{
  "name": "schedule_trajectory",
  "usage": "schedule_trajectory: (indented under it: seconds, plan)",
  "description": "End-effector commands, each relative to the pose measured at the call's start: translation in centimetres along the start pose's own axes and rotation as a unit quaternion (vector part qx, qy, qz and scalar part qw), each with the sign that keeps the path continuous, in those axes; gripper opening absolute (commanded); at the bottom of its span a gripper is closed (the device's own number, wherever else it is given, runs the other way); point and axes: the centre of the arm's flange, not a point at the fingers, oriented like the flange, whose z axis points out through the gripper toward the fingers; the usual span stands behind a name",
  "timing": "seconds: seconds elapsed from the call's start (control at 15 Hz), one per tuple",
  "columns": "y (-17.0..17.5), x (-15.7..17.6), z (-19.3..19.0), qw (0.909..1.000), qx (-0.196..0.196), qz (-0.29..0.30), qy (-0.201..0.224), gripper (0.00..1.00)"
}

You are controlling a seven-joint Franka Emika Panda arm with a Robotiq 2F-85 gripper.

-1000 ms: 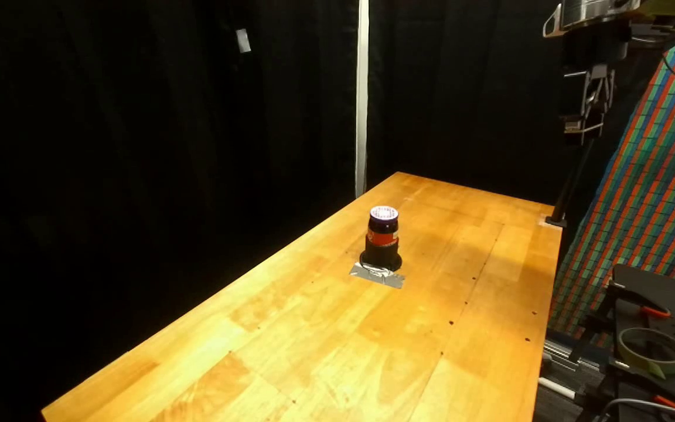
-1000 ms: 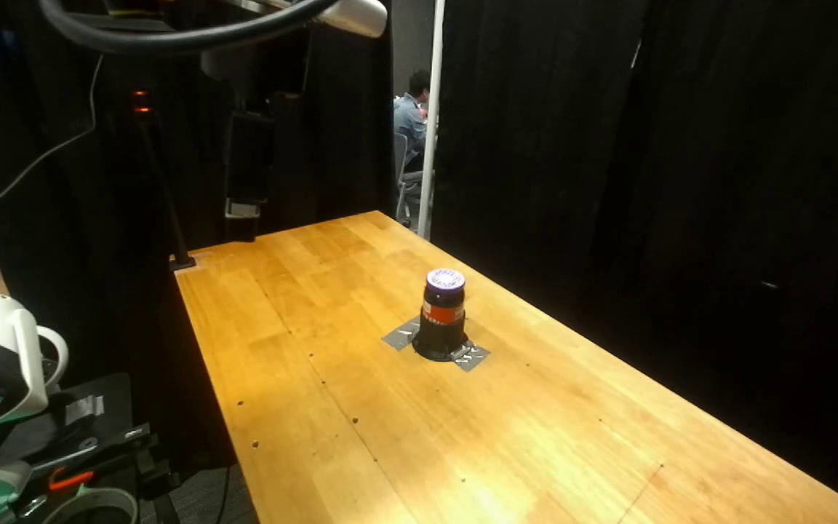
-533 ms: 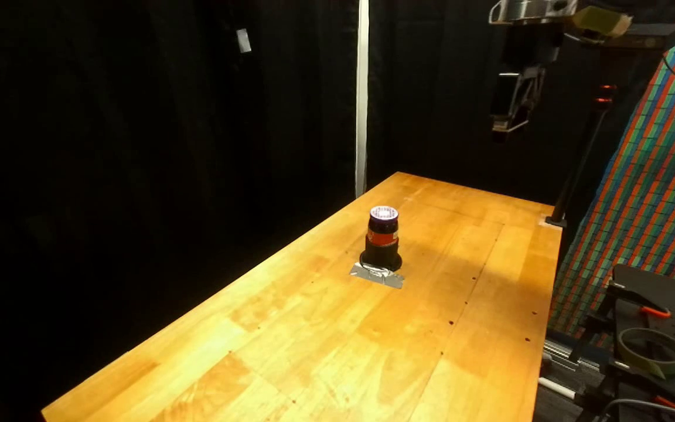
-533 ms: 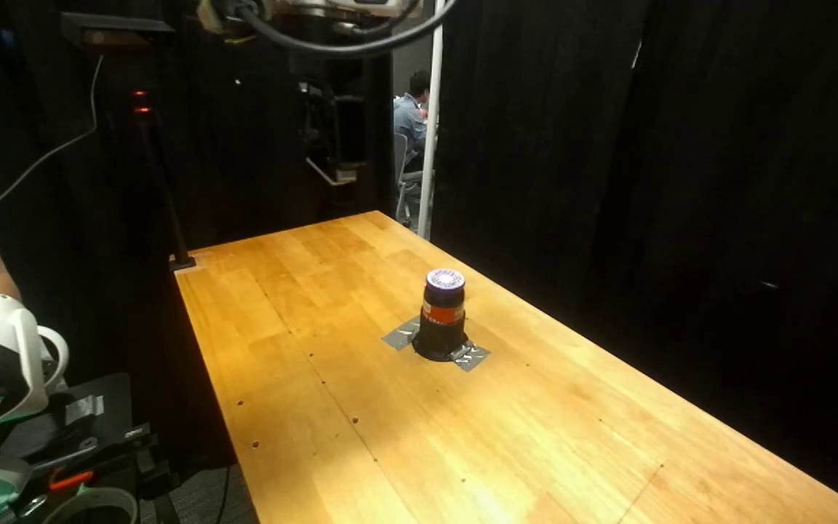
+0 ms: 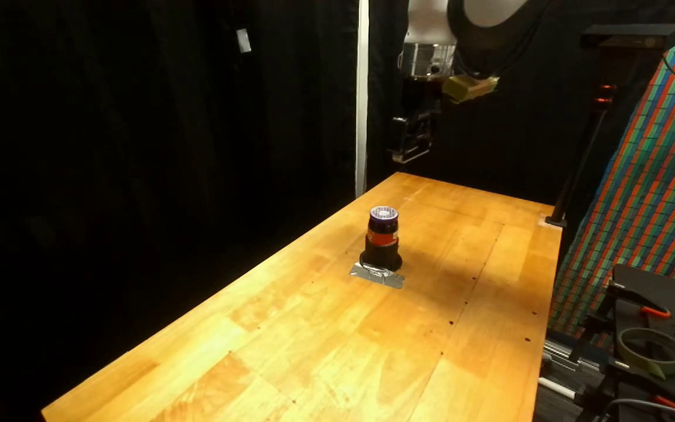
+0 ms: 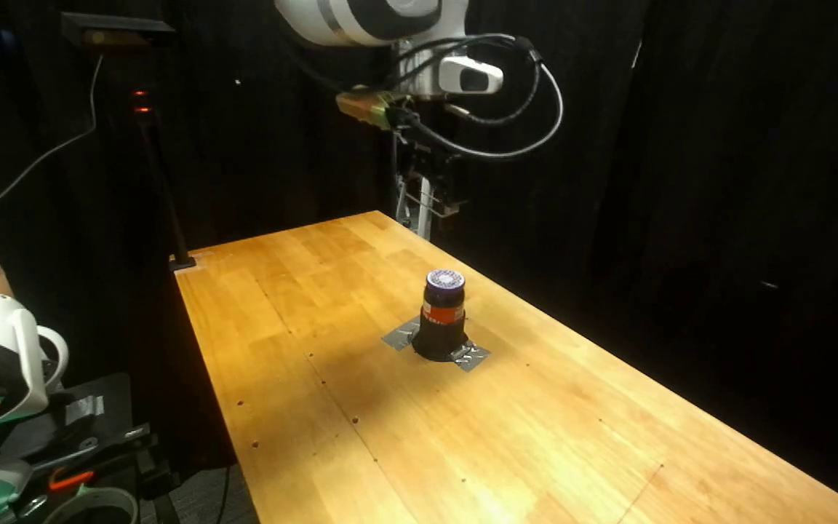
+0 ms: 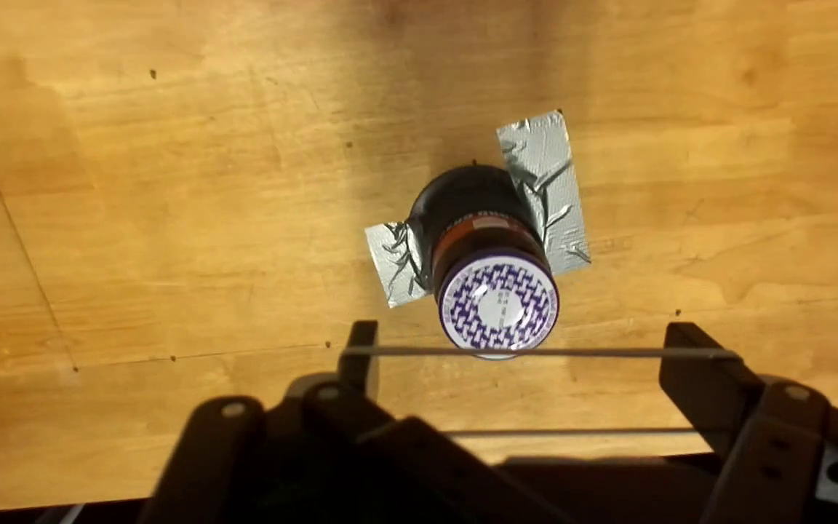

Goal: Put a rubber band around the base of the cup

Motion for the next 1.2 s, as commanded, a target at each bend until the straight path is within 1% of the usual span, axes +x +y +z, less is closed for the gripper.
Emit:
schedule_trajectory:
  seconds: [0.0, 0.27, 0.47, 0.73, 1.13]
  plan:
    - [-0.8, 7.4, 3.6, 0.9997, 0.008, 0.023, 0.006, 1.00]
    - [-0.4, 9.7, 7.7, 0.9993, 0.011, 0.036, -0.006, 1.00]
    - [-0.5, 10.3, 10.2, 0.9985, 0.021, 0.043, -0.025, 1.00]
    - [-0.4, 10.2, 12.5, 0.9966, 0.028, 0.054, -0.055, 1.00]
    - [-0.3, 9.6, 14.5, 0.9933, 0.035, 0.064, -0.090, 1.00]
